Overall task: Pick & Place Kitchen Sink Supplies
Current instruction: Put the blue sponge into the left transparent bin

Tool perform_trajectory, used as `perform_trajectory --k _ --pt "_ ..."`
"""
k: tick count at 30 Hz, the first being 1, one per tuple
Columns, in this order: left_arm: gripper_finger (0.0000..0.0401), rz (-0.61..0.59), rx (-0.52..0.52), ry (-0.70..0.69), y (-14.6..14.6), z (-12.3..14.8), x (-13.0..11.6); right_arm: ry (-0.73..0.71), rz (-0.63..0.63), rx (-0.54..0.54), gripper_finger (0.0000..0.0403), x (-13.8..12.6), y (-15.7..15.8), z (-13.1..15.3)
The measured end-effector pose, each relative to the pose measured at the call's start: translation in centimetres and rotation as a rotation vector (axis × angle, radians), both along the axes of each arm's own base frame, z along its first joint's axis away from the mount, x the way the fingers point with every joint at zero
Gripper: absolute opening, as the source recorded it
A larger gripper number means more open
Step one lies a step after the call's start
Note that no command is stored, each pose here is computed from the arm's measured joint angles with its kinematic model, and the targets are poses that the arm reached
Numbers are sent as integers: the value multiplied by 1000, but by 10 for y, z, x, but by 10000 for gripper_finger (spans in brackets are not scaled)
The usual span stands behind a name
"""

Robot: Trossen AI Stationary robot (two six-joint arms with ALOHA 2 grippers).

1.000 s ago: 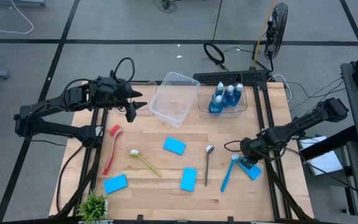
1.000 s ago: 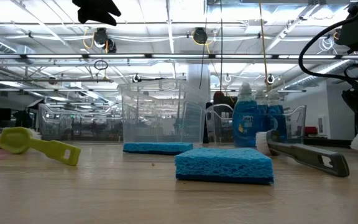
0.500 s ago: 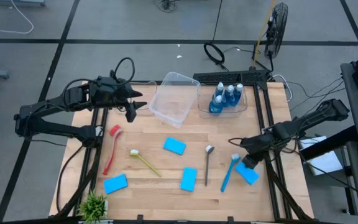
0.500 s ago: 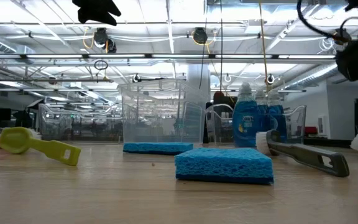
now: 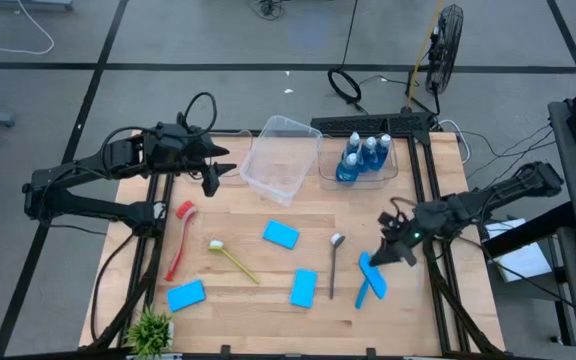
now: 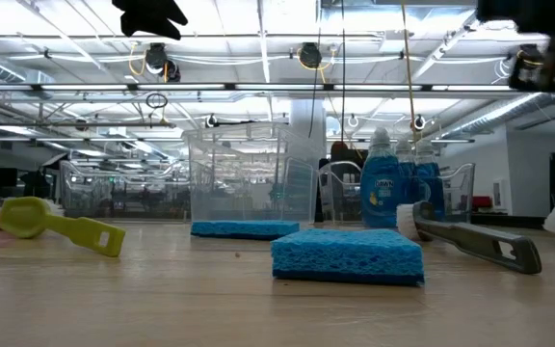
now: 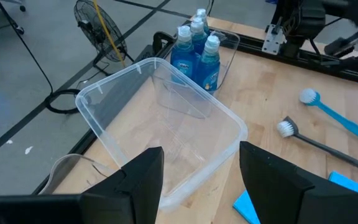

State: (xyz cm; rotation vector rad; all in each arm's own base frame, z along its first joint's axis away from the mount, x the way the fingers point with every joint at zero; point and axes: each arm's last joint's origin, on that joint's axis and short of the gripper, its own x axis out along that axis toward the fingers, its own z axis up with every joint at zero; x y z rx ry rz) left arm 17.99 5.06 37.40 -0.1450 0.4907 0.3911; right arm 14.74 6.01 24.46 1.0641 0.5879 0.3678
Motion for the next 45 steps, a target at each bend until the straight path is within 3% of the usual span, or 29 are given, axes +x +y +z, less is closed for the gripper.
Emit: perform_trajectory --k 9,13,24,32,40,45 --pt "212 -13 -8 -3 0 0 0 -501 -245 -151 0 12 -13 36" --pt "212 -8 -19 -10 0 0 0 -625 -388 -262 0 17 -21 45" --pt "212 -7 8 -149 1 13 6 -514 -795 -629 0 29 -44 35" --pt "212 -22 20 -227 0 18 15 -369 -1016 -787 0 38 -54 26" --pt "212 -106 50 -269 -9 11 55 -375 -1175 -924 0 49 -62 29" --pt "212 -124 68 -304 -11 2 83 -378 -1203 -969 0 60 -66 41"
